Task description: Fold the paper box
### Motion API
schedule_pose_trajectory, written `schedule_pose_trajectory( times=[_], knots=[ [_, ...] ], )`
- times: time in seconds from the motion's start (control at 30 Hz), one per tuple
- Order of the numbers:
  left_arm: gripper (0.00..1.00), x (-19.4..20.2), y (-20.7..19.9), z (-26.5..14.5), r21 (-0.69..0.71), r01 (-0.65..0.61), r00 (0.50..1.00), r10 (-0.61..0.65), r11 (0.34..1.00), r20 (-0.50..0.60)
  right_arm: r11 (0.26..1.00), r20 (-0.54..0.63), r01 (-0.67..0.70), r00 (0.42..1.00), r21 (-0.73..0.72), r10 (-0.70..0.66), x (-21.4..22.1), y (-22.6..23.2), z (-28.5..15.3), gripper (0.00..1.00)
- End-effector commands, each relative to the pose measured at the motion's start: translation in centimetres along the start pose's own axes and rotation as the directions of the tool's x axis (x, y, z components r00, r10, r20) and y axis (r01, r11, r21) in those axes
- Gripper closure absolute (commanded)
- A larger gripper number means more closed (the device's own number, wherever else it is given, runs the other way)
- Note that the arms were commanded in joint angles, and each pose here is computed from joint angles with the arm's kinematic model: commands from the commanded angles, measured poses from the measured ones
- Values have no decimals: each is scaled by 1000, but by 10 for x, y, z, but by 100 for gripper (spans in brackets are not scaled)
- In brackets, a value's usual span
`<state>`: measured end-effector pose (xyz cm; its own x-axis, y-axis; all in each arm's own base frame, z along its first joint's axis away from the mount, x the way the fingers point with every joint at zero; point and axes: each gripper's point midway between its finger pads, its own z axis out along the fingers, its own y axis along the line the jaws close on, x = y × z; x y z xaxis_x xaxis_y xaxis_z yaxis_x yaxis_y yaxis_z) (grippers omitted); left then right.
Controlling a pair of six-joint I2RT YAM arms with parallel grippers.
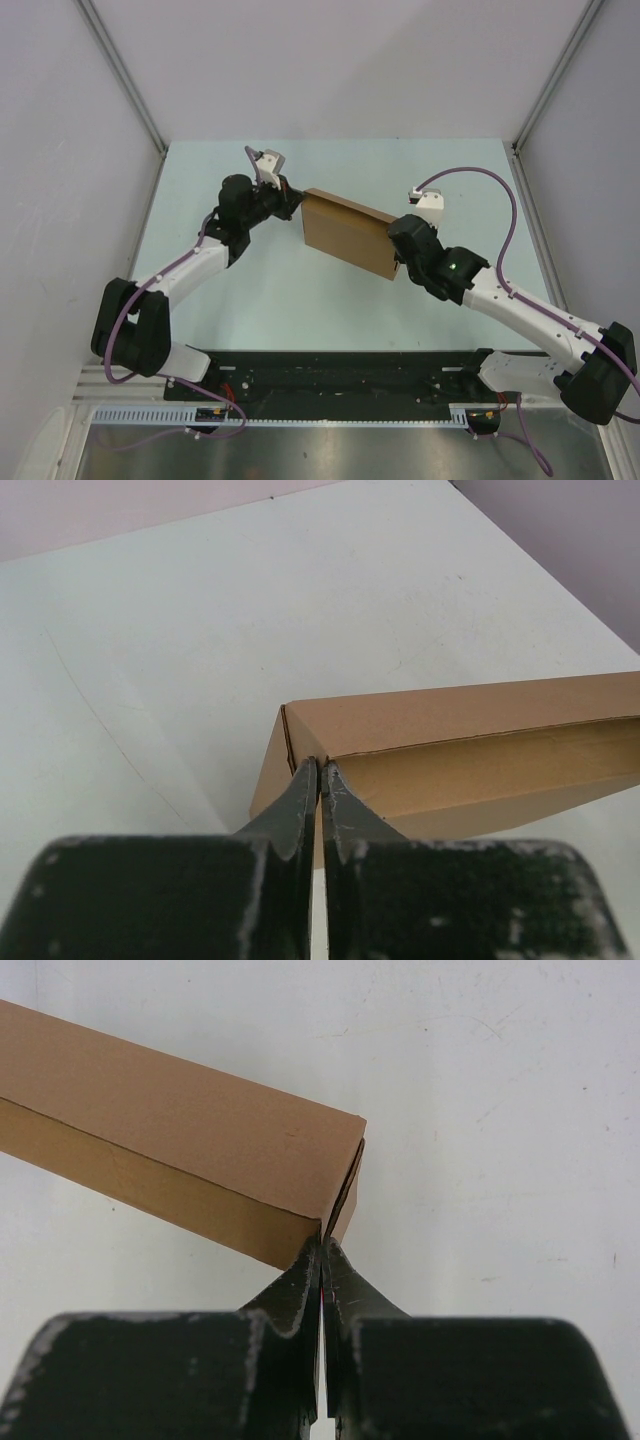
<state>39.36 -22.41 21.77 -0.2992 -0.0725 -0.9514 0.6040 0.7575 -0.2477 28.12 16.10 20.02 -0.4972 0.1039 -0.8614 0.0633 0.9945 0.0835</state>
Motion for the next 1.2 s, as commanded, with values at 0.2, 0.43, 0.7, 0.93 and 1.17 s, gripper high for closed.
schedule_pose_trajectory(
  times=[0.2,0.43,0.7,0.93,1.17],
  knots=[
    [100,-12,-4,1,27,-5,999,4,1000,50,1000,-29,20,999,11,-20,4,-2,-2,100],
    [100,19,3,-3,1,31,999,-31,1000,10,999,-41,22,999,24,-21,8,-4,0,100],
    [100,50,7,-6,-16,71,996,-72,997,-47,999,-53,28,998,34,-26,13,-5,0,100],
    [100,72,17,-6,-61,70,992,-76,996,-102,999,-55,34,998,40,-32,14,-6,-2,100],
    [100,86,26,-5,-98,66,986,-80,993,-144,999,-41,32,999,22,-31,9,-7,-9,99]
  ],
)
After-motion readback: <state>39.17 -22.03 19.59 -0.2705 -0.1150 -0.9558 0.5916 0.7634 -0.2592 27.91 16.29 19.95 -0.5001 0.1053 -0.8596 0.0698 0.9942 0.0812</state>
